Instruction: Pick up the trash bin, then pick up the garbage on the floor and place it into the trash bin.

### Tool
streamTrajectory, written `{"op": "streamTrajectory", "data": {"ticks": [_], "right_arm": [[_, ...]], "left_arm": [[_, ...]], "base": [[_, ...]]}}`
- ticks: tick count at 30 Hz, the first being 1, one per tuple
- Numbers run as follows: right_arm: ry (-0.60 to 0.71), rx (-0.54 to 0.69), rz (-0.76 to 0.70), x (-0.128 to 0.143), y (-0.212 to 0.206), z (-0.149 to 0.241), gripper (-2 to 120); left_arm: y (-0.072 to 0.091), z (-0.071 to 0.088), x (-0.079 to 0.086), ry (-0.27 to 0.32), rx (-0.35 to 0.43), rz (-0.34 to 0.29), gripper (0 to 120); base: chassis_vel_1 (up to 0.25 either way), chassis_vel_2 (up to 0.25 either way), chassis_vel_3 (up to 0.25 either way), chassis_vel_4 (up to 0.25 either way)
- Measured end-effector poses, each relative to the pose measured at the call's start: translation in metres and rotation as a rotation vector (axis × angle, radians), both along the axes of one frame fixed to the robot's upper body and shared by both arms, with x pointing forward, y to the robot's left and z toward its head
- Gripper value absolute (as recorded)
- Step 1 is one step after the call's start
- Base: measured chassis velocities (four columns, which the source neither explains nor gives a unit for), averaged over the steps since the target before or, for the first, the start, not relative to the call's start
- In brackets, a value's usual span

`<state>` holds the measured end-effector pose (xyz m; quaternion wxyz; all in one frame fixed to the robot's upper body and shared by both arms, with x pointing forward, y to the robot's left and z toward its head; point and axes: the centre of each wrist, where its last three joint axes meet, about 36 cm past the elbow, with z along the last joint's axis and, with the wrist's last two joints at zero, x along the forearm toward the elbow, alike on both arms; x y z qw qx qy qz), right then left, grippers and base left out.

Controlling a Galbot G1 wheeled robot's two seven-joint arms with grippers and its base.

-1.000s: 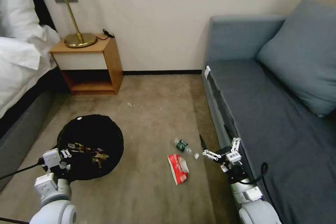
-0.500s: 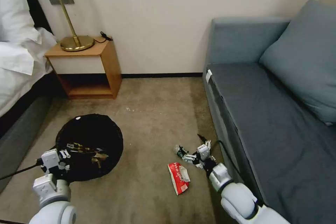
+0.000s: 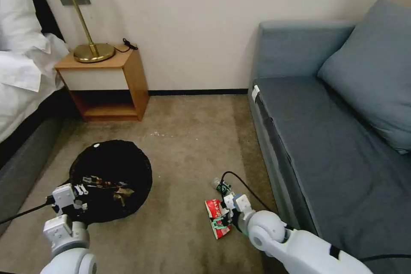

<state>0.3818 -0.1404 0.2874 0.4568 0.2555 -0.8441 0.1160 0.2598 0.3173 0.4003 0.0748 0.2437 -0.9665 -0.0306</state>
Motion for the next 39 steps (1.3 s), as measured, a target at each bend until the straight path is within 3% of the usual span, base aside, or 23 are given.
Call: {"op": "streamTrajectory", "data": {"ticks": [3, 6, 10, 15, 19, 28, 30, 35, 39], "right_arm": [[0.004, -0.011, 0.005, 0.0, 0.0, -0.006, 98], [0.009, -0.012, 0.006, 0.0, 0.001, -0.01, 88], [0.012, -0.014, 0.007, 0.003, -0.003, -0.019, 70], [0.004, -0.003, 0.008, 0.001, -0.007, -0.023, 57], [-0.017, -0.003, 0.008, 0.0, -0.012, -0.031, 36], [-0.035, 0.006, 0.022, -0.005, -0.011, -0.036, 11], [-0.05, 0.018, 0.038, -0.01, -0.013, -0.04, 0], [-0.086, 0.009, 0.052, -0.012, -0.015, -0.042, 0], [-0.284, 0.141, 0.083, -0.01, -0.019, -0.045, 0]], "left_arm": [[0.001, 0.0, 0.0, -0.001, 0.005, 0.002, 5], [0.002, 0.0, -0.001, 0.0, 0.007, 0.004, 5], [0.001, 0.0, -0.003, 0.005, 0.014, 0.002, 5], [0.0, 0.0, -0.004, 0.005, 0.015, 0.002, 5], [0.0, -0.003, -0.004, 0.011, 0.013, 0.005, 5], [0.0, -0.003, -0.002, 0.009, 0.01, 0.003, 5], [0.0, -0.002, 0.0, 0.005, 0.009, 0.003, 5], [0.0, -0.003, 0.001, 0.007, 0.006, 0.003, 5], [0.001, -0.006, 0.003, 0.013, 0.001, 0.0, 5]], "base": [[0.0, 0.0, 0.0, 0.0], [0.0, 0.0, 0.0, 0.0], [0.0, 0.0, 0.0, 0.0], [0.0, 0.0, 0.0, 0.0], [0.0, 0.0, 0.0, 0.0], [0.0, 0.0, 0.0, 0.0], [0.0, 0.0, 0.0, 0.0], [0.0, 0.0, 0.0, 0.0], [0.0, 0.0, 0.0, 0.0]]}}
